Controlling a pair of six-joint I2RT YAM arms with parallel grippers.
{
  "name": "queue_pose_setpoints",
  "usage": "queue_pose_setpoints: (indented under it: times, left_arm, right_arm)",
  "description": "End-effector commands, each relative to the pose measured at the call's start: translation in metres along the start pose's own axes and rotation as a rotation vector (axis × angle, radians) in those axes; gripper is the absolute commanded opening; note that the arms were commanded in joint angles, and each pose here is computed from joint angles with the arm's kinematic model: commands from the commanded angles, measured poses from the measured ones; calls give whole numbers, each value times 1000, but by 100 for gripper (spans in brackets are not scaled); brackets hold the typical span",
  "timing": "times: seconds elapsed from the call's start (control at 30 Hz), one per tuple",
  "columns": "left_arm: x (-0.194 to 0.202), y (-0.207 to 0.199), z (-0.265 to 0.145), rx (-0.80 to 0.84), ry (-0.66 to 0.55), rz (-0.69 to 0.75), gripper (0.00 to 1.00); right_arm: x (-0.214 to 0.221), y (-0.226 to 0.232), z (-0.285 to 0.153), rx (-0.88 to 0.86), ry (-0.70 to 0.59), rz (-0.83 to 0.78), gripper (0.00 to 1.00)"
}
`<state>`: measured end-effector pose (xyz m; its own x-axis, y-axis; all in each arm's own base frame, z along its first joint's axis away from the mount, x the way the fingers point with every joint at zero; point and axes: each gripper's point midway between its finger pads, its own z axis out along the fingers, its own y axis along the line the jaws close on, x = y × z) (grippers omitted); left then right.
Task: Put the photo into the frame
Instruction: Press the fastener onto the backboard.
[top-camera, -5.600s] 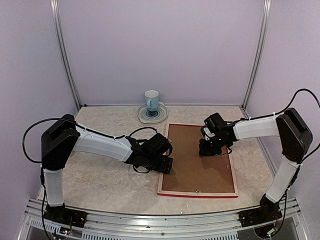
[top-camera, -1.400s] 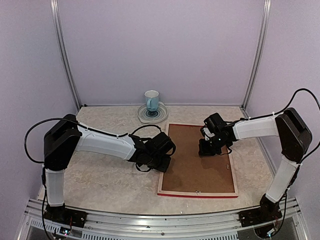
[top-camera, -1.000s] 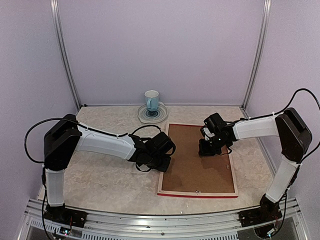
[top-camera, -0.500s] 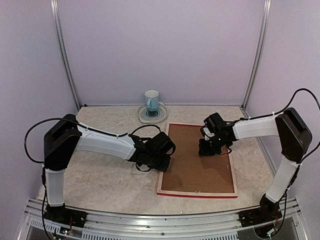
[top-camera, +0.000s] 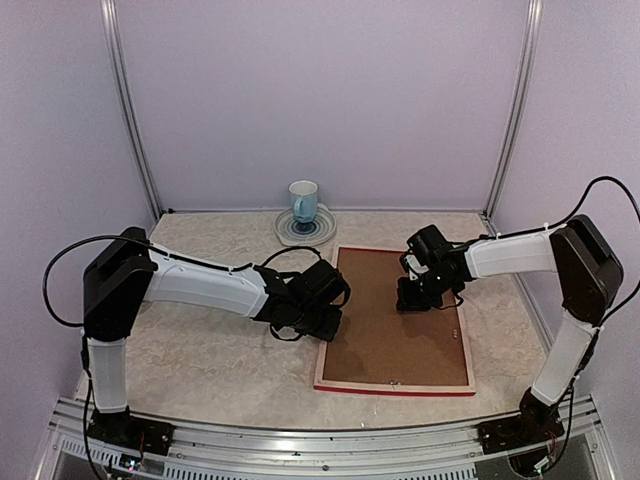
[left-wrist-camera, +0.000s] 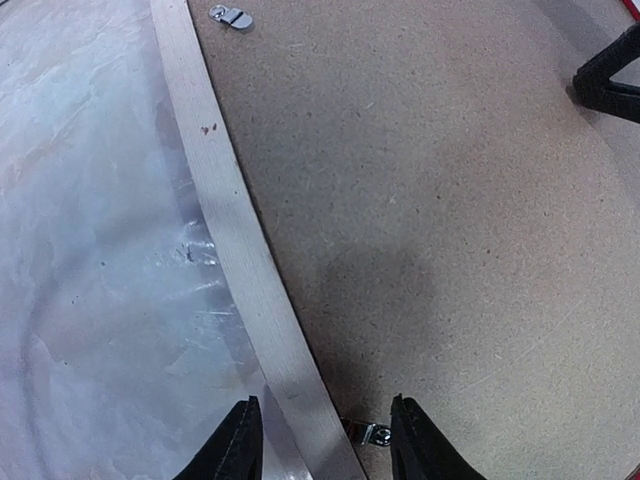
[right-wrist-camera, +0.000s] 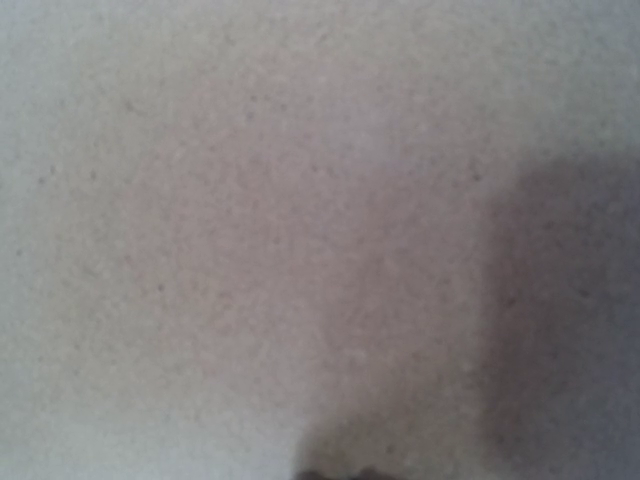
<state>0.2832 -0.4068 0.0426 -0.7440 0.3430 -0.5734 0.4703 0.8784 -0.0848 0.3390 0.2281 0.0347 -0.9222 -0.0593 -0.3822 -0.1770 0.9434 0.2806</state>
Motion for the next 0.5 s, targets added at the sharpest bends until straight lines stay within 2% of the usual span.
queue_pose_setpoints:
  times: [0.0,0.2,0.47]
  left_arm:
    - [7,-2,10,11,28,7,44]
    - [9,-3,11,14,32,9,43]
    - [15,-2,15,8,43,10,35]
  right_arm:
    - [14,-6,10,32,47,-8,14]
    - [14,-6,10,30,44,-7,14]
    - [16,-7,11,32,50,-5,14]
